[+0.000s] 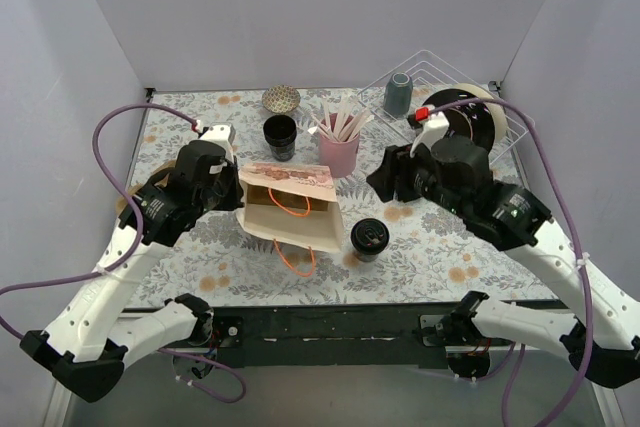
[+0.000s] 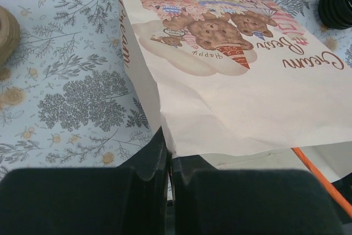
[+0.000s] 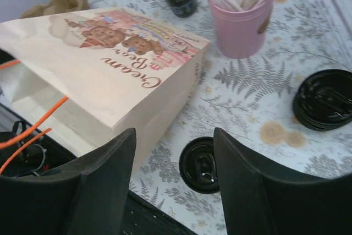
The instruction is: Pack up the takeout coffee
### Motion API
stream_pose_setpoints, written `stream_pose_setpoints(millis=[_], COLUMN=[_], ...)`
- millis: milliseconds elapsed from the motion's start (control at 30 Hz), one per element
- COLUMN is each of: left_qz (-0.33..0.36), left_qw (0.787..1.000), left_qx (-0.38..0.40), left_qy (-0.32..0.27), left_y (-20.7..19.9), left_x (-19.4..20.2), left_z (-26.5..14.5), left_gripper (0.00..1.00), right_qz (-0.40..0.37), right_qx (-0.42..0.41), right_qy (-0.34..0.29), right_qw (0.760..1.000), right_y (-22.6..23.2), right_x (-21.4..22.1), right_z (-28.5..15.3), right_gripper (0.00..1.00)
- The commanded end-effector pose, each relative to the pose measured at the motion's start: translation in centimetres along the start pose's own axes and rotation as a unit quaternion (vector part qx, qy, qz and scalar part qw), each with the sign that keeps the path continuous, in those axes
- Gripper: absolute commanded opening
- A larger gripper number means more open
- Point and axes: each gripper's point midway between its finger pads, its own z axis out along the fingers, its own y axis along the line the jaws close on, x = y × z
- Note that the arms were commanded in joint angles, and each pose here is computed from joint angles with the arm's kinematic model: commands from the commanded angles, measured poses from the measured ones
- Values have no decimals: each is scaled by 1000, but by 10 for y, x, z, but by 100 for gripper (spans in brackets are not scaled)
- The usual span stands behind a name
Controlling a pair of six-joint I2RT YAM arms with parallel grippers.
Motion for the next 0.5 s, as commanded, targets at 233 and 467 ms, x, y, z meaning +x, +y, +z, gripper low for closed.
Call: stream_pose_setpoints(millis=[233, 467], left_qz=[62, 61], left_qw=[997, 997], left_qx=[48, 51], left_qy=[-21, 3], left_y=[-9, -7], left_x=[-9, 0], left_z=[-17, -28], left_gripper=[0, 0], right_qz=[-46, 10], right_qx=[112, 64], right_qy=[178, 283], right_qw=[977, 957], right_y=[-64, -56], right_x=[0, 63], right_z=[14, 24], right_gripper=[59, 70])
